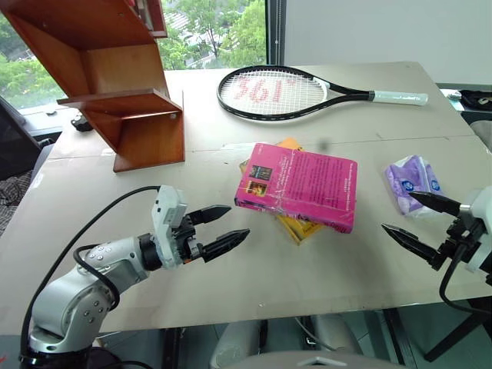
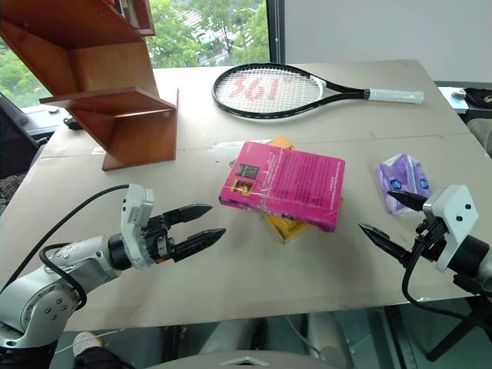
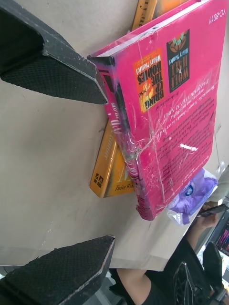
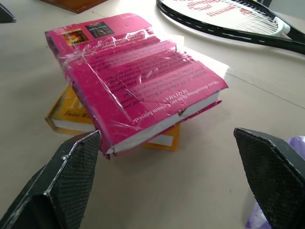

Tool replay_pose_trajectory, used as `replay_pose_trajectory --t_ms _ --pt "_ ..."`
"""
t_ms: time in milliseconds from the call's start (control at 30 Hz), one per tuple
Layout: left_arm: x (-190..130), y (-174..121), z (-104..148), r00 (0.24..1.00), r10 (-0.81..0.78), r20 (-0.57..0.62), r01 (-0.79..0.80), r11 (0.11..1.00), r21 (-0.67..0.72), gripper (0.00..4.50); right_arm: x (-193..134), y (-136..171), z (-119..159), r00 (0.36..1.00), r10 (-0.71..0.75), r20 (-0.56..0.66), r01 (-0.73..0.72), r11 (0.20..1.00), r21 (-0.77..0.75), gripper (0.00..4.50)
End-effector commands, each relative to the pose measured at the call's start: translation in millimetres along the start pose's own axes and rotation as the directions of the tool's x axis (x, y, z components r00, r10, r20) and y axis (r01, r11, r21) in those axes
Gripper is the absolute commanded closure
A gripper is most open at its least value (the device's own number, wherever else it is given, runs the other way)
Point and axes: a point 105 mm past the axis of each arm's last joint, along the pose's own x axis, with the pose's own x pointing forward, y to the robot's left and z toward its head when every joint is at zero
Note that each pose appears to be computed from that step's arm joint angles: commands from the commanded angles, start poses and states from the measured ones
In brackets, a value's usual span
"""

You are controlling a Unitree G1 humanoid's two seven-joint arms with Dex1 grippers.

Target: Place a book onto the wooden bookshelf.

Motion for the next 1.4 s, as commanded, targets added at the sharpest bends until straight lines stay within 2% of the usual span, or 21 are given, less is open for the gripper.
replay_pose_trajectory --t_ms 33,267,367,467,600,767,1033,1400 --pt "-1.1 -8.6 6.7 0.999 -0.046 0.007 0.046 0.997 0.058 0.0 -0.6 -12.0 4.2 0.999 -0.052 0.001 0.052 0.999 -0.012 0.96" --pt "11.1 -25.0 17.7 0.998 -0.061 0.002 0.061 0.994 0.091 0.0 1.3 -7.7 0.3 1.0 -0.018 -0.011 0.018 1.0 -0.014 4.45" --pt "18.4 -33.3 20.0 0.998 -0.062 -0.001 0.062 0.995 0.075 0.0 0.3 -4.1 -1.5 1.0 0.001 -0.022 -0.002 1.0 -0.022 4.49" --pt "24.0 -42.5 24.0 0.998 -0.069 0.003 0.068 0.996 0.062 0.0 3.5 -8.2 -12.5 0.996 -0.016 -0.084 0.013 0.999 -0.044 4.49" --pt "24.5 -52.1 32.8 0.995 -0.097 -0.005 0.097 0.992 0.078 0.0 31.6 -24.6 -34.6 0.978 -0.066 -0.199 0.051 0.995 -0.08 4.49" --pt "12.1 -49.7 44.3 0.995 -0.095 -0.032 0.099 0.984 0.151 0.0 66.5 -25.4 -30.1 0.982 -0.028 -0.184 0.007 0.993 -0.116 4.49" --pt "-26.3 -34.5 25.3 0.984 -0.134 -0.121 0.158 0.964 0.212 0.0 89.7 -19.0 -21.6 0.985 0.062 -0.163 -0.083 0.989 -0.123 4.49" --pt "-31.8 -22.7 3.9 0.982 -0.151 -0.115 0.176 0.951 0.255 0.0 118.3 -3.6 -9.8 0.983 0.121 -0.138 -0.14 0.981 -0.136 4.49"
